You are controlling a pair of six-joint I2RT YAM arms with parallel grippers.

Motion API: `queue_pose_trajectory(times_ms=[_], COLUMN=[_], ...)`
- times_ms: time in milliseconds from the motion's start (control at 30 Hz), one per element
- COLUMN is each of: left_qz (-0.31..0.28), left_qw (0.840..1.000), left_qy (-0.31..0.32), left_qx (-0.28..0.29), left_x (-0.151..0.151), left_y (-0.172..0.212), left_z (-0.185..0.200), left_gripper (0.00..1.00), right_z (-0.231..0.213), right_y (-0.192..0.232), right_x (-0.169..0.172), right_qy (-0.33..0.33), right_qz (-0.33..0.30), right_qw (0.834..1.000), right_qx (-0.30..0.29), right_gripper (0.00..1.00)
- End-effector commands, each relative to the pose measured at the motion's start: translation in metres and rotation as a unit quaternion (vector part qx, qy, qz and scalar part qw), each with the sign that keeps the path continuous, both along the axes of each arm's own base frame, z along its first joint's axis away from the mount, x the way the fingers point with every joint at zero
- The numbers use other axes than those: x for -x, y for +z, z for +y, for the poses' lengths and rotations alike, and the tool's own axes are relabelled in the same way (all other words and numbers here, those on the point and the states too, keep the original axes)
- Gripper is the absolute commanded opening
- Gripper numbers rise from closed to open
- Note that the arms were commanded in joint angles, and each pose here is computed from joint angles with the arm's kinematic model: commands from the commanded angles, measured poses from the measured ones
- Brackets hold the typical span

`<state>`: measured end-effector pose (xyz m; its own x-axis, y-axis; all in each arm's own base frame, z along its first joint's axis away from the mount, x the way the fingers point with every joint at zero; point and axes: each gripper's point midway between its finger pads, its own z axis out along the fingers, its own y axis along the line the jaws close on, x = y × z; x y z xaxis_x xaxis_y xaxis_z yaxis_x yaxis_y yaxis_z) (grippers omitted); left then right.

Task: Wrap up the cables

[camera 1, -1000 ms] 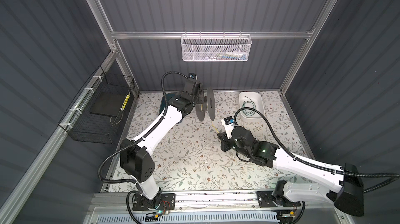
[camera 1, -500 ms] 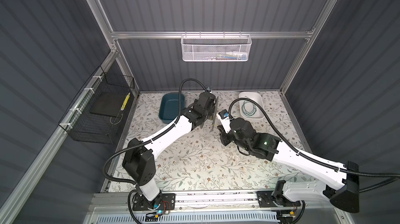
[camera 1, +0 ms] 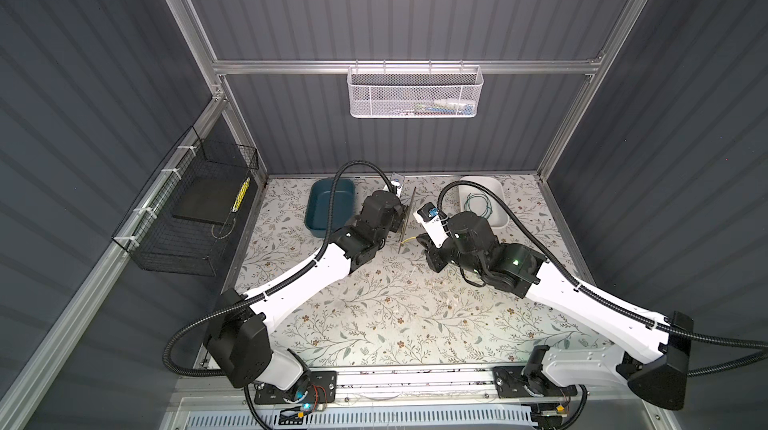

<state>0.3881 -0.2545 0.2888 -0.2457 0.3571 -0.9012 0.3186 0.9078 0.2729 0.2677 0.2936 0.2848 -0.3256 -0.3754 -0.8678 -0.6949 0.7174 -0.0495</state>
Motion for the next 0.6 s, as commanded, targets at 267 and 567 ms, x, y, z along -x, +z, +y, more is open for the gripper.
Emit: queue_pose_trajectory(times_ms=[267, 567], left_qz=[0.077, 0.083], left_qw=[0.992, 0.989], left_qy=[-0.024, -0.039], left_qx=[-0.095, -0.115], left_x=[0.011, 0.020], left_y=[-0.067, -0.080], left_z=[0.014, 0.014], left_gripper=[0.00, 0.00], right_z=[-0.006, -0.024], right_y=[0.082, 0.081], right_x=[-0.022, -0.052], right_qy=[-0.026, -0.056], right_qz=[-0.059, -0.069], right_qw=[0.982, 0.982], right_qx=[-0.176, -0.165], right_gripper=[0.00, 0.00])
